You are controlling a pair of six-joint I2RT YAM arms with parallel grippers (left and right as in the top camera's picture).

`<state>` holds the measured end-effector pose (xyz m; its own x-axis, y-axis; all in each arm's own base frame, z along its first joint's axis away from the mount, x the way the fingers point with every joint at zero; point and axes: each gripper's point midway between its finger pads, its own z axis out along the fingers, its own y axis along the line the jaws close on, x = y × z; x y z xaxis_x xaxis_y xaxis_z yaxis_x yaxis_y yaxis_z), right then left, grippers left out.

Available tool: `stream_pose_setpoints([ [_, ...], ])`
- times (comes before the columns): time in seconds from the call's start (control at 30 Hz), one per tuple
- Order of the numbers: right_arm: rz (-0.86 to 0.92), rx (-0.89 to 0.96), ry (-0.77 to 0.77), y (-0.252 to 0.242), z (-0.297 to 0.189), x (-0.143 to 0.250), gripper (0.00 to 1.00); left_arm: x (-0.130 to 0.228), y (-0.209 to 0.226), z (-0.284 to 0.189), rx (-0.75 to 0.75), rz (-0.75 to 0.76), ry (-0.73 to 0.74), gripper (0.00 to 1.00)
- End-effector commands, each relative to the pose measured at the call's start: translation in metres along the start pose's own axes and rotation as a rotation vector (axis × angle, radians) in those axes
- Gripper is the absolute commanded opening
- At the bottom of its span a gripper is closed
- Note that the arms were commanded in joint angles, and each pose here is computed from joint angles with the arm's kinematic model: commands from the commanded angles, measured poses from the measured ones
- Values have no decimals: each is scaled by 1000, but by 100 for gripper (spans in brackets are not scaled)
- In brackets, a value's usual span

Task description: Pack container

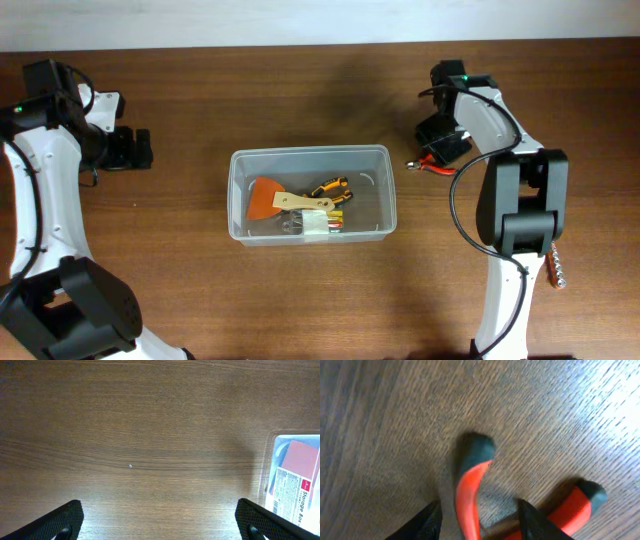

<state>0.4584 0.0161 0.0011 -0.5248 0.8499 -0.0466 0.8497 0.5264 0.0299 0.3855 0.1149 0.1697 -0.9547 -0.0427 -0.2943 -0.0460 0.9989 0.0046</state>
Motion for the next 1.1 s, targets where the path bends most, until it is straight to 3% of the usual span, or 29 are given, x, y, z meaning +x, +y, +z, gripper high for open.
stream_pose_setpoints([
  [0.0, -6, 12, -8, 0, 4, -3, 50, 2, 1, 4, 14, -19, 8, 99],
  [0.47, 6, 11, -8, -2, 5, -8, 49, 2, 1, 4, 14, -19, 8, 99],
  [1.07, 11, 11, -4, -3, 5, -7, 11, 2, 1, 4, 14, -19, 8, 99],
])
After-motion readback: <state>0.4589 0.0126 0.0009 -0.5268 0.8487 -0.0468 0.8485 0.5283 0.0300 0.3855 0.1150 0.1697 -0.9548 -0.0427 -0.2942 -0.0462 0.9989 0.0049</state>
